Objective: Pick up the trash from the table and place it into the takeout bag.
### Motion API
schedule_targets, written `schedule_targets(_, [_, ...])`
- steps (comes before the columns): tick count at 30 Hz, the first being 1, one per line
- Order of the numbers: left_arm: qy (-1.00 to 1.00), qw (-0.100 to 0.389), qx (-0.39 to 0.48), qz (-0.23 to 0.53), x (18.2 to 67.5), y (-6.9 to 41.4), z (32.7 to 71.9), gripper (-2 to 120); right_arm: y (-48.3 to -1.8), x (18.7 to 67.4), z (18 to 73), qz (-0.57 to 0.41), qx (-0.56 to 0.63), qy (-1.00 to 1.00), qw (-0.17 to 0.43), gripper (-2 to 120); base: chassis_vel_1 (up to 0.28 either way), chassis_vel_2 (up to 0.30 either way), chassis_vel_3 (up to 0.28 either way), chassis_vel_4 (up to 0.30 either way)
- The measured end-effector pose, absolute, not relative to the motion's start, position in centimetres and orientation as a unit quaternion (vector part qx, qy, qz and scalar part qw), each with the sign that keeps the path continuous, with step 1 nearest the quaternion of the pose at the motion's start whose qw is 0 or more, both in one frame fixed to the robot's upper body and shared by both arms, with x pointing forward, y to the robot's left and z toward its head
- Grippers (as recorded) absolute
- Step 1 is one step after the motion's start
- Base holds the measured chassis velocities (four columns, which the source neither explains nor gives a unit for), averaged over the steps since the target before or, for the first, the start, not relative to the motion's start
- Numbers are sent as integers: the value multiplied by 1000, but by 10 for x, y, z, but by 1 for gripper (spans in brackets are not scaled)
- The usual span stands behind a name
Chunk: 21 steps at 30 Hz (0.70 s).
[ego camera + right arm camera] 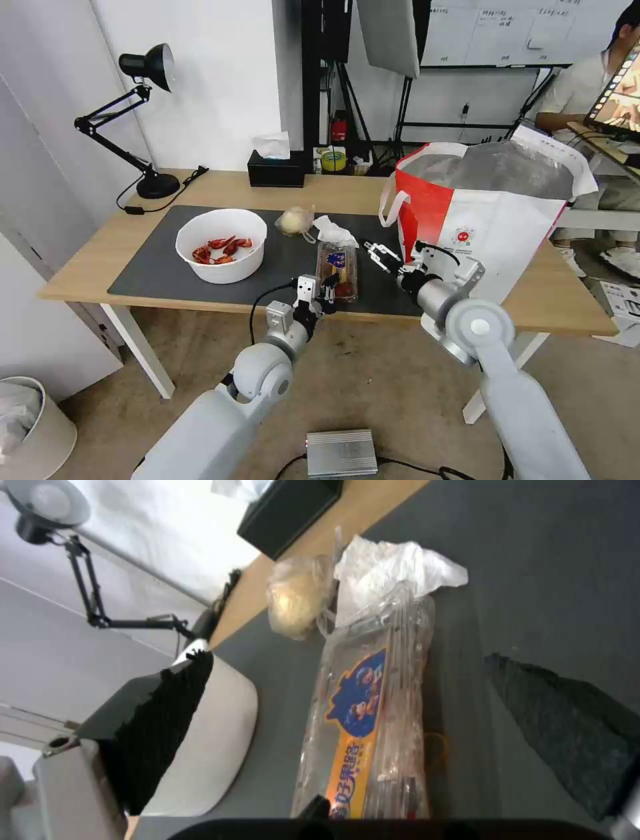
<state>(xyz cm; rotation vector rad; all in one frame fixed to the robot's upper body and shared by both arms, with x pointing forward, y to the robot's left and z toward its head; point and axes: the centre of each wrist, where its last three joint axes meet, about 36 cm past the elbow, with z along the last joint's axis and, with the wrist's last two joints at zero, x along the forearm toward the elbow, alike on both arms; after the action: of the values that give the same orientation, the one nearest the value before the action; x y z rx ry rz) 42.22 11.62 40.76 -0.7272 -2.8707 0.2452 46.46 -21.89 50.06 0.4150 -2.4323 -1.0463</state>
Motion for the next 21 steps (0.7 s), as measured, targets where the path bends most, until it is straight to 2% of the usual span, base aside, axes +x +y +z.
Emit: schedule_targets(21, [-962,85,-245,84,420,114,406,0,-199,511,503,-363,143,-868,306,100,0,0,0,0])
